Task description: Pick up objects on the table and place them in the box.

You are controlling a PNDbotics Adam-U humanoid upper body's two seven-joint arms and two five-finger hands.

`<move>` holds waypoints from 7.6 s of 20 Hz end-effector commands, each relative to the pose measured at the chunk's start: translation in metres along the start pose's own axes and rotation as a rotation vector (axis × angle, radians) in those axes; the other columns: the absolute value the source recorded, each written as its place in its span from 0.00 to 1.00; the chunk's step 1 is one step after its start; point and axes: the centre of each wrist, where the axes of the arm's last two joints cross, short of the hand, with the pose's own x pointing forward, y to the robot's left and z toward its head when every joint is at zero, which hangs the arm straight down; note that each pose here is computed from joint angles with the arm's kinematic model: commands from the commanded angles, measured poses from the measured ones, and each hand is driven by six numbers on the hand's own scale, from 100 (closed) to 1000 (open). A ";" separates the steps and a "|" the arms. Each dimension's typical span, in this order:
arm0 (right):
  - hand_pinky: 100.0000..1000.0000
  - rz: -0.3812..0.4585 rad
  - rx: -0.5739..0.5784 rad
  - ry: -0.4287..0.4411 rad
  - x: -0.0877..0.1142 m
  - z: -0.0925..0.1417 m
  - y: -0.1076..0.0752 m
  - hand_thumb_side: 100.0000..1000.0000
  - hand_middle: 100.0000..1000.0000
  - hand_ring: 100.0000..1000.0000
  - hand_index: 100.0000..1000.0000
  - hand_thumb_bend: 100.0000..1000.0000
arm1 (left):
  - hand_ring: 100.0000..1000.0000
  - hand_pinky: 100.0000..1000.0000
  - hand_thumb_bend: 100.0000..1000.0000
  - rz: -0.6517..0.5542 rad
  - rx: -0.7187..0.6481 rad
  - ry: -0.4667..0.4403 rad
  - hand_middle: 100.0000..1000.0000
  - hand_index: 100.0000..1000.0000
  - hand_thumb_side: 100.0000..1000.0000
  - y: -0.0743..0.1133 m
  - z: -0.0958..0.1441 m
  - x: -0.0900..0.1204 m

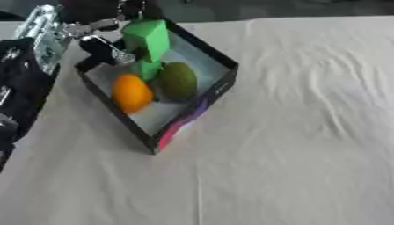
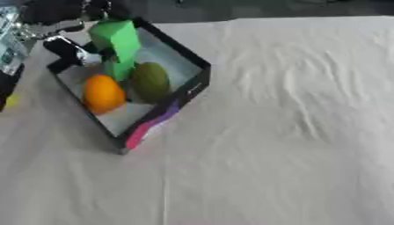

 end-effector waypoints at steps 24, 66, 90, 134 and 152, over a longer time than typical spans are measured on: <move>1.00 0.038 -0.042 -0.007 0.007 0.008 -0.016 0.64 0.62 0.65 0.87 0.00 | 0.88 0.98 0.00 0.269 0.021 -0.070 0.82 0.95 0.41 0.041 0.043 -0.016; 1.00 0.117 -0.111 0.053 -0.002 0.033 -0.040 0.63 0.62 0.65 0.87 0.00 | 0.90 1.00 0.10 0.286 -0.445 0.417 0.82 0.89 0.14 0.029 0.243 -0.016; 1.00 0.128 -0.105 0.069 -0.006 0.033 -0.040 0.63 0.63 0.65 0.87 0.00 | 0.91 1.00 0.00 0.337 -0.531 0.267 0.82 0.90 0.20 0.010 0.194 -0.010; 1.00 0.147 -0.133 0.112 -0.013 0.039 -0.045 0.67 0.62 0.64 0.87 0.00 | 0.97 1.00 0.04 0.323 -0.508 0.491 0.88 0.97 0.63 -0.026 0.172 -0.027; 1.00 0.156 -0.139 0.127 -0.017 0.041 -0.047 0.68 0.62 0.64 0.86 0.00 | 0.98 1.00 0.22 0.199 -0.470 0.521 0.90 0.97 0.63 -0.011 0.172 -0.033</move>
